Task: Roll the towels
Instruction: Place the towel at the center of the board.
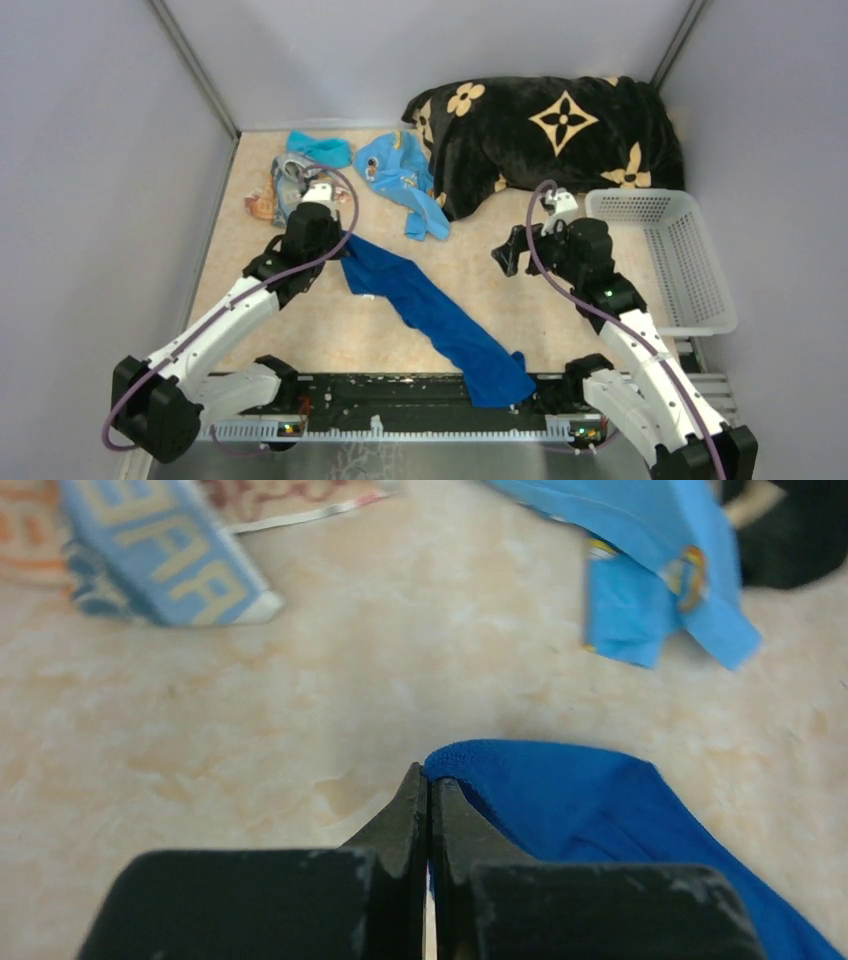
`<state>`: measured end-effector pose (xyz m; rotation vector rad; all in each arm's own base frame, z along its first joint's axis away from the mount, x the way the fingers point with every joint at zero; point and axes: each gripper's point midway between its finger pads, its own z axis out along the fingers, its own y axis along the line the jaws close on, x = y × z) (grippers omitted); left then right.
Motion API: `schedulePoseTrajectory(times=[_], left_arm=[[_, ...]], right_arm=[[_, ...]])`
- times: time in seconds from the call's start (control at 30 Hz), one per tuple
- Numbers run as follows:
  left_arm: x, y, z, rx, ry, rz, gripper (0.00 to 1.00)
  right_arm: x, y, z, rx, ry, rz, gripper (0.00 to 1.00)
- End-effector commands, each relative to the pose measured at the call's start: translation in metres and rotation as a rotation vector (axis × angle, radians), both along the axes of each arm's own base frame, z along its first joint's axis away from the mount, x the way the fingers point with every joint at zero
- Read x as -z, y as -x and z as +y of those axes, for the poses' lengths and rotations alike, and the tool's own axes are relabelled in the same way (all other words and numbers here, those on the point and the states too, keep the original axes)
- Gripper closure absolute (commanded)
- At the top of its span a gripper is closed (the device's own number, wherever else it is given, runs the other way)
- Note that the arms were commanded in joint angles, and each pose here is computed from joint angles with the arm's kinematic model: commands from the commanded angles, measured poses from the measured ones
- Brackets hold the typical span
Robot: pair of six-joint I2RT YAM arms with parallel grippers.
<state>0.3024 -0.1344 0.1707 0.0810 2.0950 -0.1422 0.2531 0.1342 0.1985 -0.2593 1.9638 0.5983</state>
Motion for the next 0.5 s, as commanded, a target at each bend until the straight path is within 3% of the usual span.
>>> schedulePoseTrajectory(times=[0.0,0.07,0.1,0.17,0.37,0.47], left_arm=[[-0.001,-0.007,0.043,-0.199,0.119,0.001,1.00],[0.001,-0.005,0.063,-0.275,0.131,-0.013,0.92],[0.002,-0.003,0.068,-0.295,0.144,-0.021,0.78],[-0.004,-0.005,0.064,-0.268,0.184,-0.044,0.62],[-0.031,-0.017,-0.010,0.111,0.322,-0.028,0.33],[-0.033,-0.022,-0.054,0.281,0.420,0.033,0.26]], right_arm=[[-0.005,0.000,0.031,-0.115,-0.045,0.037,0.08],[0.005,-0.002,0.042,-0.129,-0.029,0.069,0.08],[0.010,-0.004,0.047,-0.130,-0.021,0.081,0.08],[0.021,-0.008,0.055,-0.131,-0.011,0.118,0.09],[0.028,-0.022,0.057,-0.089,-0.022,0.141,0.10],[0.036,-0.019,0.055,-0.085,-0.002,0.164,0.10]])
